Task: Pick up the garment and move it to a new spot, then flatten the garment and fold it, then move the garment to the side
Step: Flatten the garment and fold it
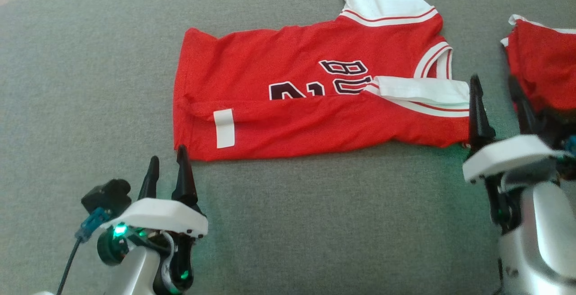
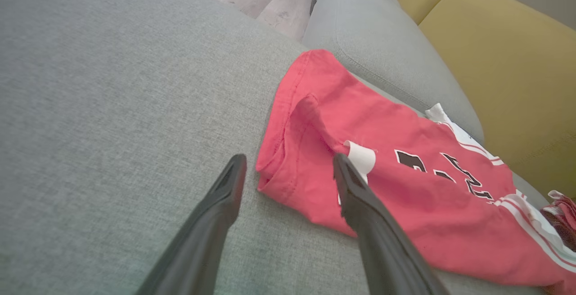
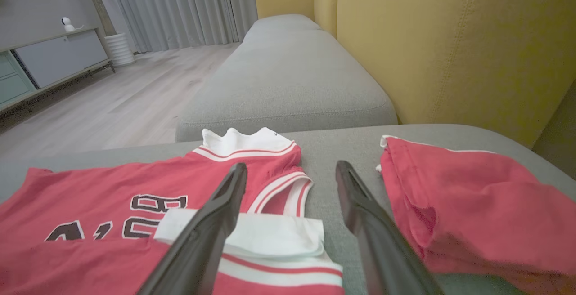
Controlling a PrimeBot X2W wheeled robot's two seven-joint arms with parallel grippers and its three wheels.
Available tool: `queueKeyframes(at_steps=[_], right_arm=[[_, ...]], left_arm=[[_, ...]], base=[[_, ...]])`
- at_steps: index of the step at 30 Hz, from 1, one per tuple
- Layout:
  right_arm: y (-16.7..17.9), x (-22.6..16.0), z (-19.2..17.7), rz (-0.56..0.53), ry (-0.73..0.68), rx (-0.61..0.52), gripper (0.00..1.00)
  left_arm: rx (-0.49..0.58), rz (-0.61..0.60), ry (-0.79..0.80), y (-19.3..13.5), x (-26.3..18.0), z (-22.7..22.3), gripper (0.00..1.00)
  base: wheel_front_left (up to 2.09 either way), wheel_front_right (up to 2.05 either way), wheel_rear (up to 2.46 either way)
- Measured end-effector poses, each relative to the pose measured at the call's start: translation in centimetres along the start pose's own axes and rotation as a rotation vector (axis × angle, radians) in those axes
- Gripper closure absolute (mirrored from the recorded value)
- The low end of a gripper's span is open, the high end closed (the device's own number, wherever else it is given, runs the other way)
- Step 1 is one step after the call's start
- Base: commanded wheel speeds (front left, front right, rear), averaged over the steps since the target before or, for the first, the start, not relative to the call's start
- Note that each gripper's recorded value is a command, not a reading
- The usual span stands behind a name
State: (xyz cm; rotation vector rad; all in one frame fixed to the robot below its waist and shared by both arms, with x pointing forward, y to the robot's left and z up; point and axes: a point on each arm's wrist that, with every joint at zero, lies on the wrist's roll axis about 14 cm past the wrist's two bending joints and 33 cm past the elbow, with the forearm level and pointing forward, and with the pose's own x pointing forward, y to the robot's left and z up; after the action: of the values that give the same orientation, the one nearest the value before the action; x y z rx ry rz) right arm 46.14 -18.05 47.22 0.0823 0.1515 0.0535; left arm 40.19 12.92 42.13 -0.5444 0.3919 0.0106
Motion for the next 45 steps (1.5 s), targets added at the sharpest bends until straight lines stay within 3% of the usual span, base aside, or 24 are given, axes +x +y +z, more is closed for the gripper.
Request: queueKeyframes(at_steps=[15,16,17,19,28,29,30,31,33,34,39,45], right_arm=[[-2.8,-3.3,-4.9,-0.079,0.155,0.035,0.00],[-3.1,-3.5,-5.5,-0.087,0.178,0.037,0.00],[-3.3,-3.6,-6.3,-0.094,0.206,0.041,0.00],[-3.6,-4.0,-7.7,-0.106,0.257,0.056,0.00],[-2.8,-3.6,-11.1,-0.094,0.372,0.113,0.00],[-2.5,-3.3,-11.3,-0.088,0.380,0.117,0.05],[-2.3,-3.1,-11.4,-0.083,0.384,0.120,0.28],[-2.1,-2.8,-11.5,-0.077,0.386,0.122,0.58],[-1.6,-2.1,-11.3,-0.064,0.387,0.134,0.95],[-1.5,-1.9,-11.2,-0.059,0.386,0.135,1.00],[-1.2,-1.4,-9.8,-0.050,0.348,0.150,1.00],[-1.3,-0.5,-4.1,-0.036,0.209,0.109,1.00]], left_arm=[[0.008,0.020,0.137,0.3,3.9,-3.4,0.03],[0.007,0.014,0.139,0.1,4.2,-3.4,0.23],[0.007,0.013,0.140,0.1,4.4,-3.4,0.59],[0.009,0.020,0.143,0.3,4.6,-3.6,1.00],[-0.016,0.060,0.119,1.7,4.1,-3.5,1.00],[-0.023,0.066,0.119,1.9,4.1,-3.5,1.00],[-0.025,0.064,0.117,2.0,4.0,-3.5,1.00],[-0.026,0.068,0.114,2.1,4.0,-3.5,1.00],[-0.033,0.068,0.105,2.1,3.8,-3.5,1.00],[-0.035,0.069,0.104,2.1,3.8,-3.5,1.00],[-0.043,0.051,0.075,1.7,3.5,-2.8,1.00],[-0.049,-0.022,-0.024,-0.6,3.1,0.4,1.00]], base=[[0.00,0.00,0.00],[0.00,0.00,0.00],[0.00,0.00,0.00],[0.00,0.00,0.00],[0.00,0.00,0.00],[0.00,0.00,0.00],[0.00,0.00,0.00],[0.00,0.00,0.00],[0.00,0.00,0.00],[0.00,0.00,0.00],[0.00,0.00,0.00],[0.00,0.00,0.00]])
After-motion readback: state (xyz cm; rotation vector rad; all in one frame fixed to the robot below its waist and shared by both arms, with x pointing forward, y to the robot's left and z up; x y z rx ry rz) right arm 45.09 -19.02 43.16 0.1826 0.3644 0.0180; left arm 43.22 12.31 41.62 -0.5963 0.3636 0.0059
